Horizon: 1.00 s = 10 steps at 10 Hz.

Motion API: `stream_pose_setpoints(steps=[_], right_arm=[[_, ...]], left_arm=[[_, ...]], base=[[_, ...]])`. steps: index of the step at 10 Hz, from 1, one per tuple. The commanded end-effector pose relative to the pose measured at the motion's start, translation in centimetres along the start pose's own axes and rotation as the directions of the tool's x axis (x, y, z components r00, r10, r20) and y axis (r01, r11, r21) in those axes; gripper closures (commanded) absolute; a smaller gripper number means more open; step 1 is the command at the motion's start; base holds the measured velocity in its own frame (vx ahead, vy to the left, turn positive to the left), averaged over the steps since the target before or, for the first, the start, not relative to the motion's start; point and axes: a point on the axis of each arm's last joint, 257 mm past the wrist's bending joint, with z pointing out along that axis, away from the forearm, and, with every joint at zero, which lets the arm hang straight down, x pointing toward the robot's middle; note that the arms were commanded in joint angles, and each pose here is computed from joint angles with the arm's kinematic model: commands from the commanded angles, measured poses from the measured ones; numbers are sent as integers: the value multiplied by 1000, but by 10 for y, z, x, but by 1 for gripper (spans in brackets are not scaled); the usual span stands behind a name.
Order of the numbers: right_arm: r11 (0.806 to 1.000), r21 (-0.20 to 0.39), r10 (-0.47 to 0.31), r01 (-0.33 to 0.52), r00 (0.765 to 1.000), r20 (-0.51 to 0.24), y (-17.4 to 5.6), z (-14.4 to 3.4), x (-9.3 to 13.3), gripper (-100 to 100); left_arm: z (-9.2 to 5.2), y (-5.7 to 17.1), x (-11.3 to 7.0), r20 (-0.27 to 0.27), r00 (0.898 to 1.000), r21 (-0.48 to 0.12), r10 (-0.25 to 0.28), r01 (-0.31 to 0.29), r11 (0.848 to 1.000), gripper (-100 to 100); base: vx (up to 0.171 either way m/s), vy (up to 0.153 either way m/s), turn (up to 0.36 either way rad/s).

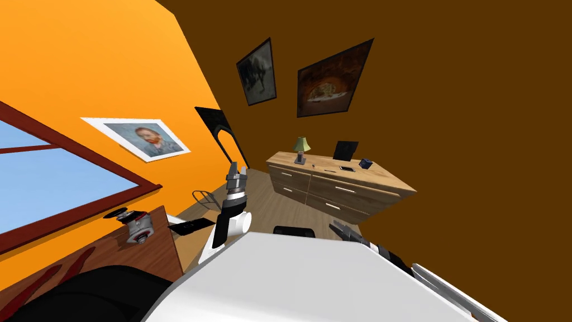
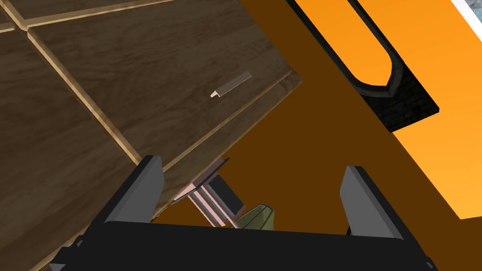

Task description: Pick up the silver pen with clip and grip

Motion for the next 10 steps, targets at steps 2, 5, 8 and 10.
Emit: stream_pose_setpoints(steps=[2, 5, 8, 10], right_arm=[[997, 57, -48, 55, 992, -116, -27, -30, 24, -100], [989, 96, -93, 116, 971, -222, -52, -62, 36, -100], [976, 128, -126, 174, 940, -318, -74, -94, 44, -100], [961, 152, -153, 232, 900, -409, -95, -127, 48, -100]], left_arm=[[0, 0, 0, 0, 1000, 0, 0, 0, 1000, 0], [0, 0, 0, 0, 1000, 0, 0, 0, 1000, 0], [0, 0, 0, 0, 1000, 0, 0, 0, 1000, 0], [0, 0, 0, 0, 1000, 0, 0, 0, 1000, 0]], base=[[17, 82, 136], [26, 55, 82], [23, 51, 89], [61, 59, 123]])
